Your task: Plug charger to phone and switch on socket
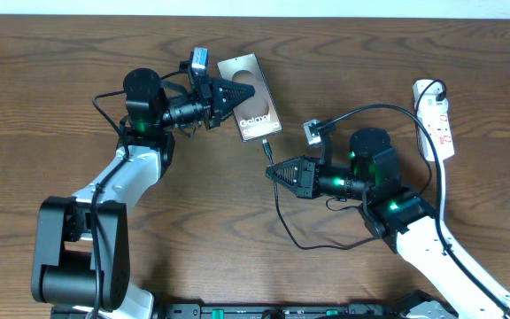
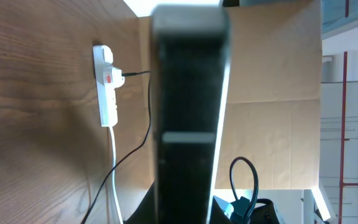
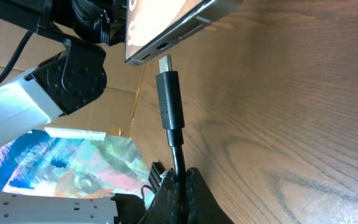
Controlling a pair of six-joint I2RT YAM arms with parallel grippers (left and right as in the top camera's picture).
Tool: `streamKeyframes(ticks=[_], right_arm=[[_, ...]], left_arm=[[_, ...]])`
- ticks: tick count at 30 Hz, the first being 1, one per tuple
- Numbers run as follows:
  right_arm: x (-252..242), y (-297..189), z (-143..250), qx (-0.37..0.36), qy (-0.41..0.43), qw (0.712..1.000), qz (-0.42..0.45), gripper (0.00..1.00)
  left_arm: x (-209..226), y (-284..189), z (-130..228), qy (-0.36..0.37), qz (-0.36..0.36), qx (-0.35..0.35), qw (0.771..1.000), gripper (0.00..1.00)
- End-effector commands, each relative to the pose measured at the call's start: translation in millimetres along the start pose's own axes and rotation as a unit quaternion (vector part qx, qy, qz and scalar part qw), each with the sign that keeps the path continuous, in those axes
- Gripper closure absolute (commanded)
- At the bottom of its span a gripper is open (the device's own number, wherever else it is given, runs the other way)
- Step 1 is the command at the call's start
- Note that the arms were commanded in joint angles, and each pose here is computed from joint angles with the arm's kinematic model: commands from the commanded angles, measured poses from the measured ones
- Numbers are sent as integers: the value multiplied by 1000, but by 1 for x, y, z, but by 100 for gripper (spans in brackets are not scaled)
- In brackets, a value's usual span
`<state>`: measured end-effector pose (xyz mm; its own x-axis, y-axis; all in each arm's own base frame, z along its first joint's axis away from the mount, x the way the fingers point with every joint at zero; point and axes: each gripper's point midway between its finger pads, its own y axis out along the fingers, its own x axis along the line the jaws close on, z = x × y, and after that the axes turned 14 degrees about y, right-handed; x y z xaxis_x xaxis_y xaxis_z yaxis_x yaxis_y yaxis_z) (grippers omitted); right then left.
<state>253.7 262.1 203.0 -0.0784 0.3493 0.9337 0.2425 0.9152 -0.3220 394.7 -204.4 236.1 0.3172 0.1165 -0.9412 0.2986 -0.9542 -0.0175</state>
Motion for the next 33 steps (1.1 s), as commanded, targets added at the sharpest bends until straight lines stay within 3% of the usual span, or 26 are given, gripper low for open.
streamKeyframes(ticks=[1,33], right_arm=[[-1,-1,-2,-2,1,1000,-1,99],[-4,-1,-4,-9,31,999,7,99]], left_arm=[[-10,0,-2,15,10,4,1000,93],[-10,0,-3,-1,9,3,1000,93]])
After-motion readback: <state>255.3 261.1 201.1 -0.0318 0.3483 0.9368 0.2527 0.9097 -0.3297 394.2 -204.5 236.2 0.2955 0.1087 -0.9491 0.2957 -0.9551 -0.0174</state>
